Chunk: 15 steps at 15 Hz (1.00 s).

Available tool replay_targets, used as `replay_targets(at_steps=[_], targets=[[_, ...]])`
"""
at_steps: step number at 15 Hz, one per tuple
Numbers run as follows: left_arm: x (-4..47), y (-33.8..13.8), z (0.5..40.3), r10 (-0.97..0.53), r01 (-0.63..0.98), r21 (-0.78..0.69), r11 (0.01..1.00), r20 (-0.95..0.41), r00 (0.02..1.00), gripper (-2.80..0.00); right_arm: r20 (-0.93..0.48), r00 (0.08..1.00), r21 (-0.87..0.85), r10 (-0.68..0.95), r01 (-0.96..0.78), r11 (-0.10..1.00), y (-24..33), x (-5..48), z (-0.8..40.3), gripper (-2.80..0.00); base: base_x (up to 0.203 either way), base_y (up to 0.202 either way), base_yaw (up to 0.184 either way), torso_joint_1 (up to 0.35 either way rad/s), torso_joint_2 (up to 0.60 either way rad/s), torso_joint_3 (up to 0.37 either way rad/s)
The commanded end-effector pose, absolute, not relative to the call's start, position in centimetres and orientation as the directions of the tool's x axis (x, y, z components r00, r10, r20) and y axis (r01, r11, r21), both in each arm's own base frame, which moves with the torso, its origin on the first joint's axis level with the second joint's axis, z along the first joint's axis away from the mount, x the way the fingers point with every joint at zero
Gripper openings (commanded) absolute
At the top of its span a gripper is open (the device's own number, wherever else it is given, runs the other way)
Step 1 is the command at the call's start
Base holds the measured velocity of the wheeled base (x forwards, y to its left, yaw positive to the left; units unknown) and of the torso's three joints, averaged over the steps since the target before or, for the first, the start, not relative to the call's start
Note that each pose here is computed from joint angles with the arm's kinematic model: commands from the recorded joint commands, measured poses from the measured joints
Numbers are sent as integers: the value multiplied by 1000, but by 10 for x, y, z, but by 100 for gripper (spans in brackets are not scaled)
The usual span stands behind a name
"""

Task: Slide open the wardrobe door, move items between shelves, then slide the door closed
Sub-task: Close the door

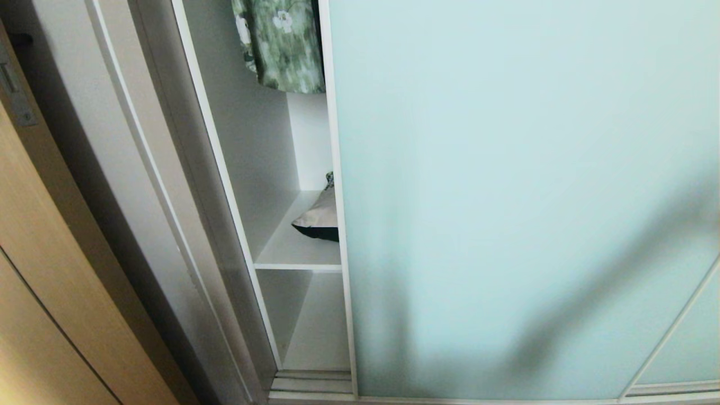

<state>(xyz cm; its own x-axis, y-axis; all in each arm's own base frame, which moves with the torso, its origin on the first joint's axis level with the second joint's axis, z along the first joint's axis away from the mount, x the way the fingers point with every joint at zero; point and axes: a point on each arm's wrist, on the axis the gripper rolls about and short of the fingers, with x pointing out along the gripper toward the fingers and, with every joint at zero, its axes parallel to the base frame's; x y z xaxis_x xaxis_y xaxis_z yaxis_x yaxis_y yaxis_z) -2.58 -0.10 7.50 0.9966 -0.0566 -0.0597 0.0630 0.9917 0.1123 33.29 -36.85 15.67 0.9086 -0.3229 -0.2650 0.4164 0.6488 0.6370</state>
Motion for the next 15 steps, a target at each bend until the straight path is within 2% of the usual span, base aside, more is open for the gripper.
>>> replay_targets(at_steps=[1, 15], targets=[[-26, -1, 75, -57, 63, 113, 992, -61, 997, -280, -283, 912, 645, -298, 411, 645, -363, 342, 147, -280, 0, 0, 0, 0, 0, 0], [-26, -1, 75, -57, 63, 113, 992, -61, 997, -280, -295, 928, 647, -225, 368, 668, -325, 355, 158, -280, 0, 0, 0, 0, 0, 0]])
